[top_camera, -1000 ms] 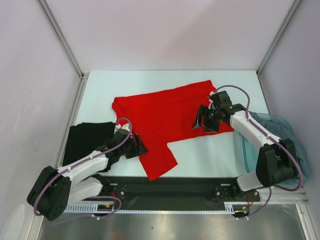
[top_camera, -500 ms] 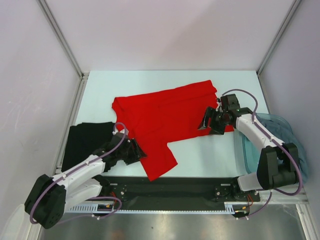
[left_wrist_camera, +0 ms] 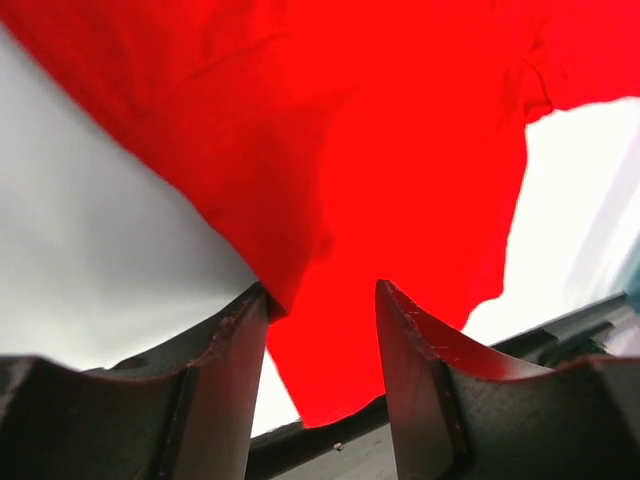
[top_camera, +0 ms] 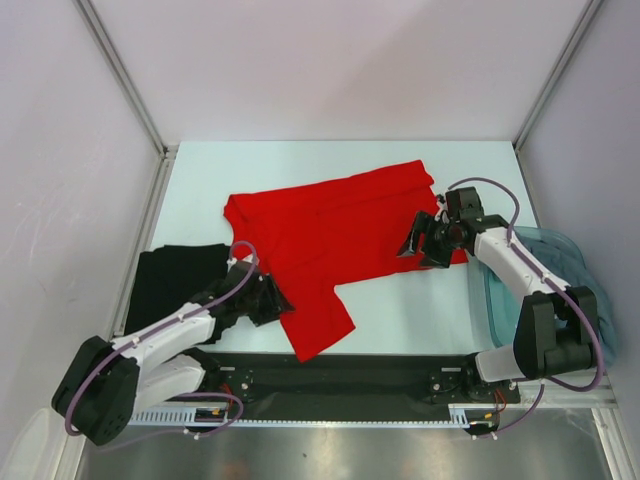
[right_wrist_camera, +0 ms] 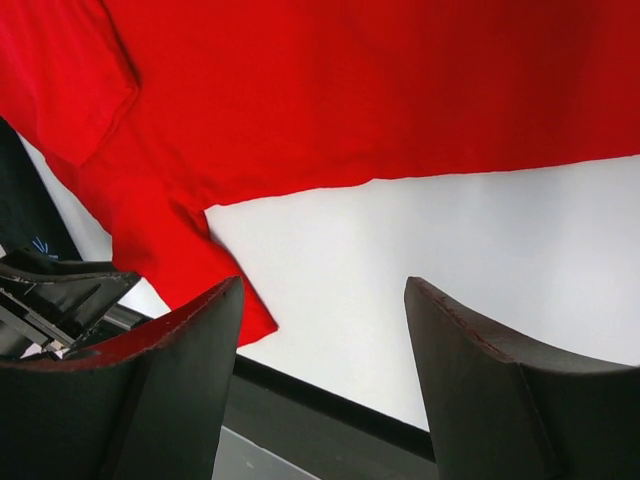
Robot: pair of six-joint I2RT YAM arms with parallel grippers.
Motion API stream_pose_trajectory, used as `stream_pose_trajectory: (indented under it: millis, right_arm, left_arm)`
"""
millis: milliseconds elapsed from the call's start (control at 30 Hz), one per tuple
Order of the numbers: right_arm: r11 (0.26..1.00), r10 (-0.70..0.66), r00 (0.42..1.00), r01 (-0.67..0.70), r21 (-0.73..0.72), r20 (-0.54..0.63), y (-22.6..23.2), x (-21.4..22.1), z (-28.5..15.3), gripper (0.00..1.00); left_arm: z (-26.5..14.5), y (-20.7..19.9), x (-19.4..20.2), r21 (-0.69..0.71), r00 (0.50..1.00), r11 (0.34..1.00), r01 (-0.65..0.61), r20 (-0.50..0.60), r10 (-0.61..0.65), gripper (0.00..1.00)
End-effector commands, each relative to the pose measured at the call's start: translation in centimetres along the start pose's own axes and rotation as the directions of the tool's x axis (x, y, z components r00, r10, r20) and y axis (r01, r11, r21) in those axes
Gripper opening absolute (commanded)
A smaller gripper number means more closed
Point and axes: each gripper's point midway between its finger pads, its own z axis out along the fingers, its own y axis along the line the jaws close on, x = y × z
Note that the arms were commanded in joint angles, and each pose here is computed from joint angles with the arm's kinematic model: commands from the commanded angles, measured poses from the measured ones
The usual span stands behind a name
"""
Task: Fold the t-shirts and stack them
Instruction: Fold the tshirt
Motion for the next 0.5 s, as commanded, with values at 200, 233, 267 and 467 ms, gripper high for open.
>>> stream_pose_trajectory:
  millis: [200, 233, 267, 467]
  right_arm:
    - [0.998, 0.057, 0.997, -0.057, 0.006, 0.055, -1.1, -1.4, -0.6, 0.7]
    - [0.997, 0.078, 0.995, -0.08, 0.024, 0.058, -1.5, -1.5, -0.5, 0.68]
    - [0.992, 0.111, 0.991, -0.115, 0.057, 0.079, -2.6, -1.9, -0.6, 0.67]
    - [0.957, 0.237, 0.959, -0.258, 0.133, 0.153, -5.3, -3.3, -0.1, 0.64]
  left_arm:
    - [-0.5, 2.8, 0.5, -0.09, 0.999, 0.996, 0.021, 0.036, -0.018, 0.49]
    - [-0.3, 2.5, 0.6, -0.08, 1.0, 0.997, 0.02, 0.026, -0.018, 0.49]
    - [0.0, 2.6, 0.9, -0.092, 1.0, 0.996, 0.018, -0.001, -0.018, 0.45]
    - [0.4, 1.7, 0.7, -0.06, 1.0, 0.998, 0.011, -0.011, -0.011, 0.41]
